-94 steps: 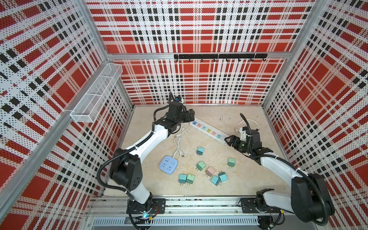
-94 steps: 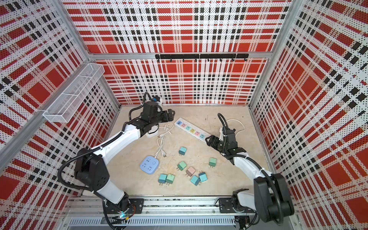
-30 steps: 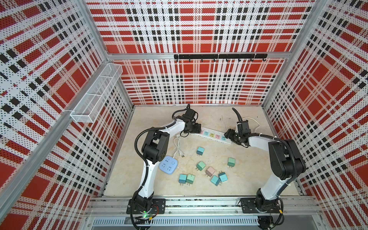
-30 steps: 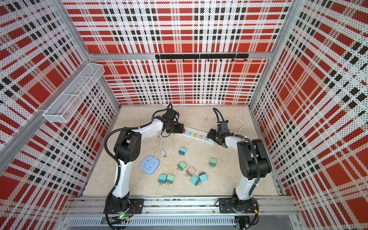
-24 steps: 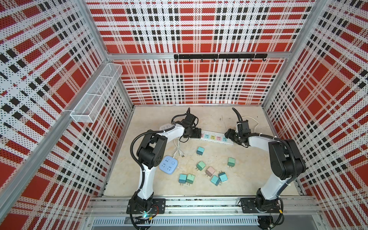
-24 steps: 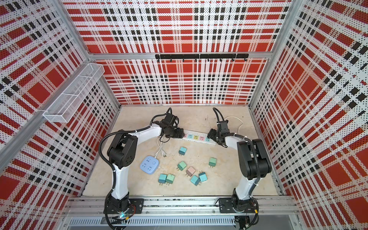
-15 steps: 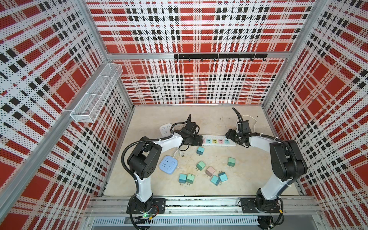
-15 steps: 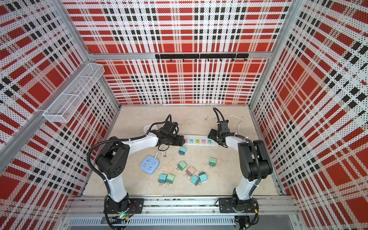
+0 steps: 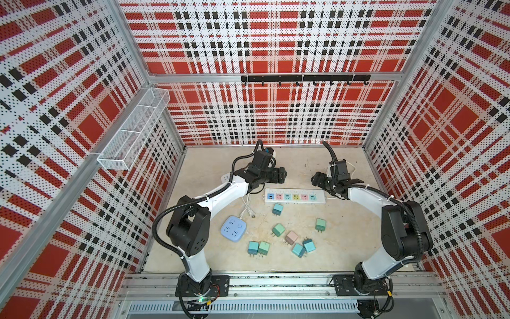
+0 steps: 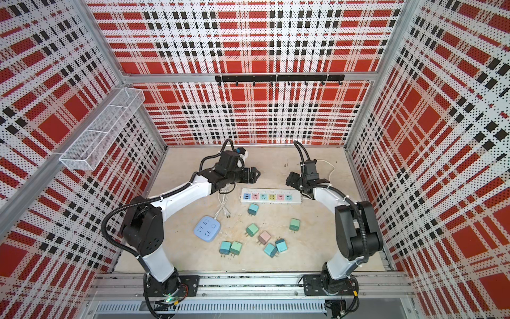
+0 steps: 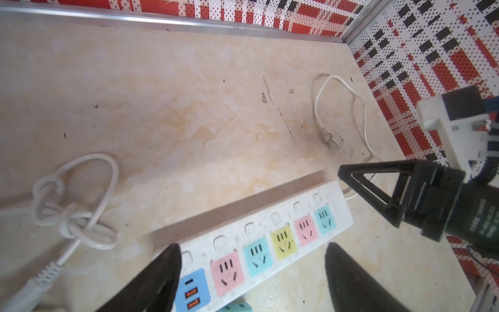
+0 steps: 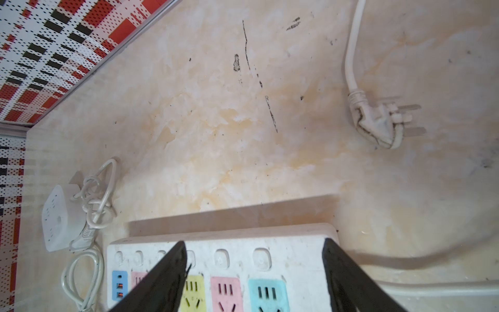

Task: Insert plugs into power strip
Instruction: Move the socket at the center of the table.

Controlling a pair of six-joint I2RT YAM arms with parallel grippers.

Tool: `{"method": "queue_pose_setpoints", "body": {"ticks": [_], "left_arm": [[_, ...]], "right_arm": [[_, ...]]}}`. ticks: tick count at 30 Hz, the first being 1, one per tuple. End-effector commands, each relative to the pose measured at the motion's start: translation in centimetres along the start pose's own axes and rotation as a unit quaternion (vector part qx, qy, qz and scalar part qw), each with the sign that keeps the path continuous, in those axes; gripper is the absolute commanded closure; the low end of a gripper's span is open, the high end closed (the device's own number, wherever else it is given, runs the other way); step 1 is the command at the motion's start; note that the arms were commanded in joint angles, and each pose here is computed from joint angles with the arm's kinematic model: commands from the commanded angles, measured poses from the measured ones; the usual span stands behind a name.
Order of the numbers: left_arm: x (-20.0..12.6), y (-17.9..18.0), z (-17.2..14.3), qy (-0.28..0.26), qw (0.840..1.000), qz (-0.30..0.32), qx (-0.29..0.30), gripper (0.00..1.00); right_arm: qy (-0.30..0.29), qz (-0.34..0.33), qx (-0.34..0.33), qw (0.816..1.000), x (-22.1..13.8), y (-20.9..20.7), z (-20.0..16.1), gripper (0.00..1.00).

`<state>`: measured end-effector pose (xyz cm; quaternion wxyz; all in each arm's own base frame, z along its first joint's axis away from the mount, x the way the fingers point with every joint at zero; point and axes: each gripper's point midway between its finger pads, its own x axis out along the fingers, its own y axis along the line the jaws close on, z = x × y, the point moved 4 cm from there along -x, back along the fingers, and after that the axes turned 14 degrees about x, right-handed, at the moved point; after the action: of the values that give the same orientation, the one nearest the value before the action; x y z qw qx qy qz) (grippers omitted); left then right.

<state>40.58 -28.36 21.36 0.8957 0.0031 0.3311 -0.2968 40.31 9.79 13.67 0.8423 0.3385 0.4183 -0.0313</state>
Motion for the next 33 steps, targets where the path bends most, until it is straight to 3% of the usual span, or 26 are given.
{"method": "queue_pose_setpoints", "body": {"ticks": [1,8,13,22,33], "left_arm": [[2.6,1.2,-1.2,0.043,0.999,0.016,0.004,0.15],[8.0,2.1,-3.2,0.094,0.995,0.025,0.005,0.15],[10.0,2.9,-5.6,0.127,0.991,0.034,0.003,0.15],[9.1,2.5,-7.9,0.139,0.990,0.032,0.012,0.15],[6.6,1.5,-12.3,0.134,0.991,0.028,-0.003,0.16]], "right_arm": [[-0.007,-0.002,-0.011,1.000,0.1,0.8,0.8,0.21],[0.023,-0.023,-0.020,0.999,2.1,1.2,0.7,0.23],[0.044,-0.050,-0.031,0.997,4.0,0.6,-0.3,0.25],[0.069,-0.070,-0.039,0.994,5.6,-0.5,-3.2,0.25],[0.073,-0.080,-0.056,0.993,4.9,-0.9,-6.7,0.26]]}}
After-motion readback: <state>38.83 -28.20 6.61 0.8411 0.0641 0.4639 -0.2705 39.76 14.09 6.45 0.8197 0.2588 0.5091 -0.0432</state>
